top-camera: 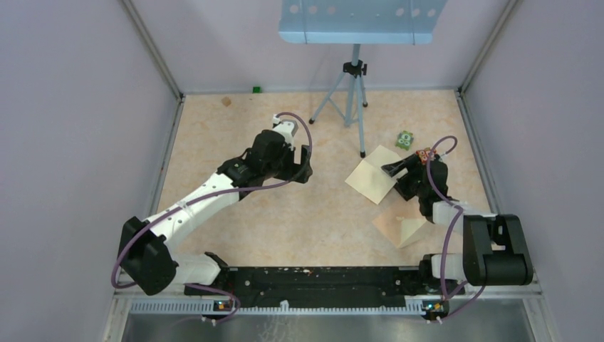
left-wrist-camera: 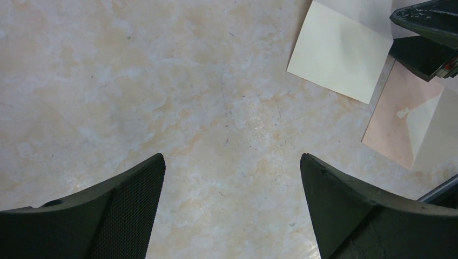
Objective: Place the letter into the envelope and seal it
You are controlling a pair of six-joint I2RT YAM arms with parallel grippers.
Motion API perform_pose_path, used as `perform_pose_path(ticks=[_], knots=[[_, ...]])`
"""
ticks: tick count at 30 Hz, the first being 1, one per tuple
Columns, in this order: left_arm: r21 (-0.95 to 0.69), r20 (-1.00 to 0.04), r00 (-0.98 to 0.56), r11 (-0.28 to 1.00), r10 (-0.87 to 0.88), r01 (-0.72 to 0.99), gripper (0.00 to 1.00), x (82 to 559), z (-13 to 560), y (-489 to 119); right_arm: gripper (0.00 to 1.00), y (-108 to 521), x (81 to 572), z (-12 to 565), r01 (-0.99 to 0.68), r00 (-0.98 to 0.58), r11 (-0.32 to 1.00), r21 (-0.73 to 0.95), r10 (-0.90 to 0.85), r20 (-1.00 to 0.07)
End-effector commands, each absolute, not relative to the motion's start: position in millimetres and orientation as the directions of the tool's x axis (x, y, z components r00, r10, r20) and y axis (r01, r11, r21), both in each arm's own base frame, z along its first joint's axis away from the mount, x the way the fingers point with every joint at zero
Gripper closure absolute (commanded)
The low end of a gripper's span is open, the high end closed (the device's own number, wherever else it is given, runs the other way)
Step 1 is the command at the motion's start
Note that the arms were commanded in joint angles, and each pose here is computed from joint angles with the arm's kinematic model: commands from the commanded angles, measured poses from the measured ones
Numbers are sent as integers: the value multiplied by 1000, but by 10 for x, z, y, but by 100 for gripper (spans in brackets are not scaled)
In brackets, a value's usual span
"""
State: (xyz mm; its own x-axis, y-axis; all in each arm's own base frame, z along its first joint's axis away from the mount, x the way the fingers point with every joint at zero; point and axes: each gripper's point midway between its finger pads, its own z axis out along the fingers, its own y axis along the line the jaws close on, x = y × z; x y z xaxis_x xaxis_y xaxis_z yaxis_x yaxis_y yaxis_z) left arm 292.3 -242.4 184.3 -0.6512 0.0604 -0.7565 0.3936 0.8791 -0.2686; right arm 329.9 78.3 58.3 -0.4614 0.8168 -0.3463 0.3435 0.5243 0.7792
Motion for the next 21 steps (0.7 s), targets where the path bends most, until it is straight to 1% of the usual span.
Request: perform_pose_path(ticks=[1,4,6,10,14,18,21], knots=[[-273,-801,-597,868,33,414,1,3005,2094,-2449,21,808,3474,920,230,-407,487,843,835,-371],[-277,-799,-600,869,29,410,1,3007,2093,-2451,30,814,3486,949,221,-396,471,854,844,-363],[-284,-796,-604,866,25,411,1,2995,2091,-2460,38,805,3497,944,225,-392,471,853,845,-363],[-309,-785,-619,861,9,404,1,2971,2072,-2481,60,807,3528,919,226,-389,463,857,849,-356],[-351,-778,-627,854,-37,385,1,2943,2101,-2496,76,826,3561,919,221,-392,451,865,853,-345],[-427,-764,-641,804,-76,413,1,2861,2166,-2618,86,842,3584,997,195,-395,456,868,847,-356],[-456,-771,-630,771,-93,444,1,2842,2226,-2691,92,867,3578,1109,161,-402,465,870,836,-373]])
